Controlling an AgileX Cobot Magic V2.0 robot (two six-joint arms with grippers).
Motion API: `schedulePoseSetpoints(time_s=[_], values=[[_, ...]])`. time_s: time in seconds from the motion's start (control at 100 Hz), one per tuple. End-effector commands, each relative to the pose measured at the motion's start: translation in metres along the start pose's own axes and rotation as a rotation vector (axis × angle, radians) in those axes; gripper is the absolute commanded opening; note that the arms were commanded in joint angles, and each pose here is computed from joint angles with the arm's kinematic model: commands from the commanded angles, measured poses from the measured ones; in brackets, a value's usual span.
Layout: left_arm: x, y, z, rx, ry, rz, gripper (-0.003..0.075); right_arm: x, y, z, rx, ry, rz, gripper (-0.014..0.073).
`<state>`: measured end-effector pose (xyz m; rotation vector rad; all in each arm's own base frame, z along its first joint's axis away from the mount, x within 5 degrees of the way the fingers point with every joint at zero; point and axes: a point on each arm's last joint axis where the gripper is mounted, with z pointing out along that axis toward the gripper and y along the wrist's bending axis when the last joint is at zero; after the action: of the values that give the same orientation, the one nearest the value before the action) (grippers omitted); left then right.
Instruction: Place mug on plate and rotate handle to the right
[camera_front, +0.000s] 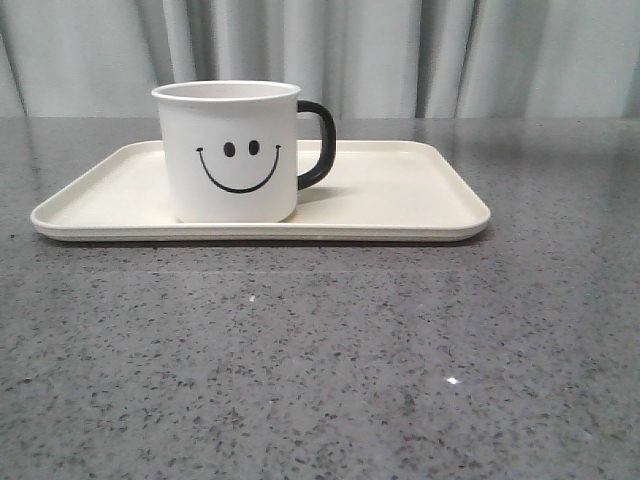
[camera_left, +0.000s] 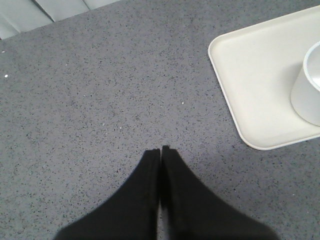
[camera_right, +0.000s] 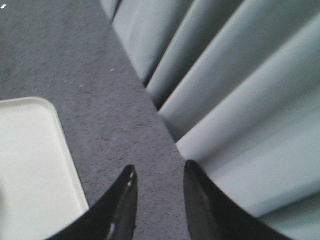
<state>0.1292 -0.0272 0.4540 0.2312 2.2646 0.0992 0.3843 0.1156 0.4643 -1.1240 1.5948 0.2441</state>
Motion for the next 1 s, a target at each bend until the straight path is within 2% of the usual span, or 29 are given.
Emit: schedulePoseSetpoints(time_s=[0.0, 0.25, 0.49, 0.77, 0.99], values=[[-0.007, 0.001, -0.006, 0.002, -0.073, -0.003, -0.002, -0.033, -0.014, -0.057, 0.149, -0.171, 0.069, 0.0256], [-0.009, 0.001, -0.006, 0.005, -0.088, -0.003, -0.002, -0.031, -0.038, -0.123, 0.29, -0.233, 0.227, 0.0256], [-0.011, 0.002, -0.006, -0.002, -0.11, 0.001, -0.002, -0.032, -0.043, -0.172, 0.419, -0.253, 0.283, 0.0256], [-0.013, 0.003, -0.007, -0.021, -0.132, 0.009, -0.002, -0.058, -0.03, -0.213, 0.508, -0.405, 0.287, 0.0255], [-0.013, 0.004, -0.007, -0.029, -0.14, 0.012, -0.002, -0.068, -0.012, -0.227, 0.526, -0.422, 0.274, 0.0255]])
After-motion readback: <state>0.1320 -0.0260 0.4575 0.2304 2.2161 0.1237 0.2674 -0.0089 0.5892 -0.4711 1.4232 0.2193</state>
